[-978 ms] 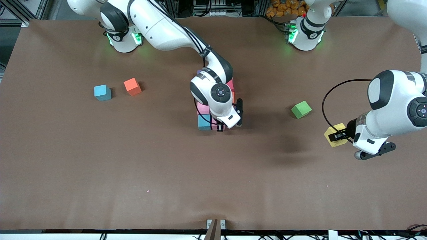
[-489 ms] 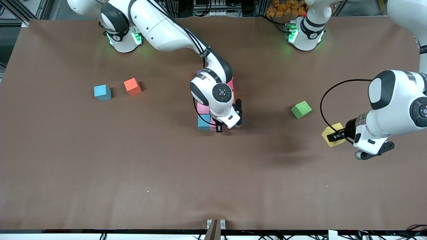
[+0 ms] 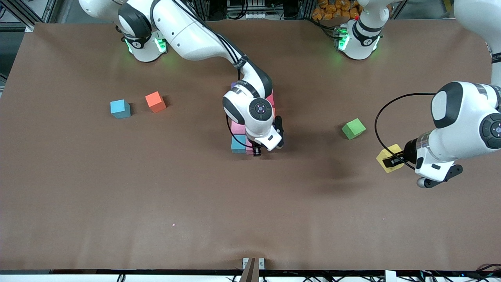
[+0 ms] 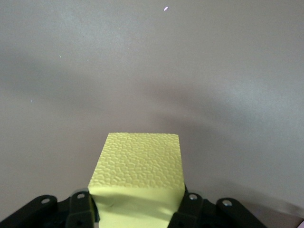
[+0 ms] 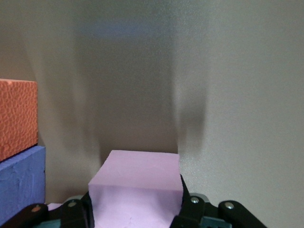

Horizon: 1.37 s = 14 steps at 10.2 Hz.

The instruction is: Form number 2 with 11 blocks

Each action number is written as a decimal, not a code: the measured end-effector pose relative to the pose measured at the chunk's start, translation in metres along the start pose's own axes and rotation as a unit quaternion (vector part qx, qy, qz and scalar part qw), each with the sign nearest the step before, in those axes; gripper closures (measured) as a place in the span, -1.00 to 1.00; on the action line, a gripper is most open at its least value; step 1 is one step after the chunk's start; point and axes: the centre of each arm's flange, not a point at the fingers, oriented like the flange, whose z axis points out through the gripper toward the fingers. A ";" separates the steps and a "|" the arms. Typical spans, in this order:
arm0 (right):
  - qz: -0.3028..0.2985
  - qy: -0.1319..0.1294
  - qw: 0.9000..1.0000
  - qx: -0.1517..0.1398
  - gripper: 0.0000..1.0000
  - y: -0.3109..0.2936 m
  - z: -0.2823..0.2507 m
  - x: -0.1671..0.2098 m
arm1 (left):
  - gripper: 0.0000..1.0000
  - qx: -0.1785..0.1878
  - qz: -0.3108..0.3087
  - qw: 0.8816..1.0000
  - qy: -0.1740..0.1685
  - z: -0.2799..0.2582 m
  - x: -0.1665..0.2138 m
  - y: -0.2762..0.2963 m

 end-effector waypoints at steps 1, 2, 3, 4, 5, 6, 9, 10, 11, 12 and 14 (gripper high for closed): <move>-0.001 0.000 1.000 0.000 -0.20 0.000 0.000 0.000 | -0.11 0.000 -0.004 1.000 0.000 0.000 -0.001 0.002; -0.002 0.000 1.000 0.000 -0.20 0.000 0.000 0.000 | -0.11 0.000 -0.009 1.000 0.000 0.000 -0.002 0.004; -0.003 0.000 1.000 0.000 -0.20 0.000 0.000 0.000 | -0.11 0.000 -0.016 1.000 0.000 0.000 -0.003 0.006; -0.004 -0.001 1.000 0.001 -0.20 0.000 0.000 0.000 | -0.11 0.000 -0.021 1.000 0.000 0.000 -0.004 0.008; -0.004 -0.001 1.000 0.001 -0.20 0.000 0.001 0.000 | -0.11 0.000 -0.027 1.000 -0.001 0.000 -0.006 0.010; -0.005 -0.003 1.000 0.003 -0.20 -0.001 0.003 -0.001 | -0.11 -0.002 -0.036 0.999 -0.001 0.000 -0.008 0.014; -0.009 -0.006 1.000 0.006 -0.22 -0.001 0.004 -0.001 | -0.11 -0.002 -0.063 0.998 -0.003 0.001 -0.017 0.028; -0.009 -0.006 1.000 0.006 -0.24 -0.001 0.004 -0.001 | -0.11 -0.001 -0.070 0.998 -0.003 0.001 -0.020 0.033; -0.010 -0.006 1.000 0.007 -0.34 -0.002 0.004 -0.001 | -0.11 0.000 -0.076 0.997 -0.004 0.002 -0.024 0.039; -0.010 -0.007 1.000 0.008 -0.54 -0.002 0.004 -0.001 | -0.11 0.001 -0.082 0.997 -0.005 0.004 -0.027 0.044; -0.010 -0.010 1.000 0.012 -1.00 -0.002 0.003 -0.001 | -0.11 0.003 -0.093 0.996 -0.007 0.007 -0.032 0.051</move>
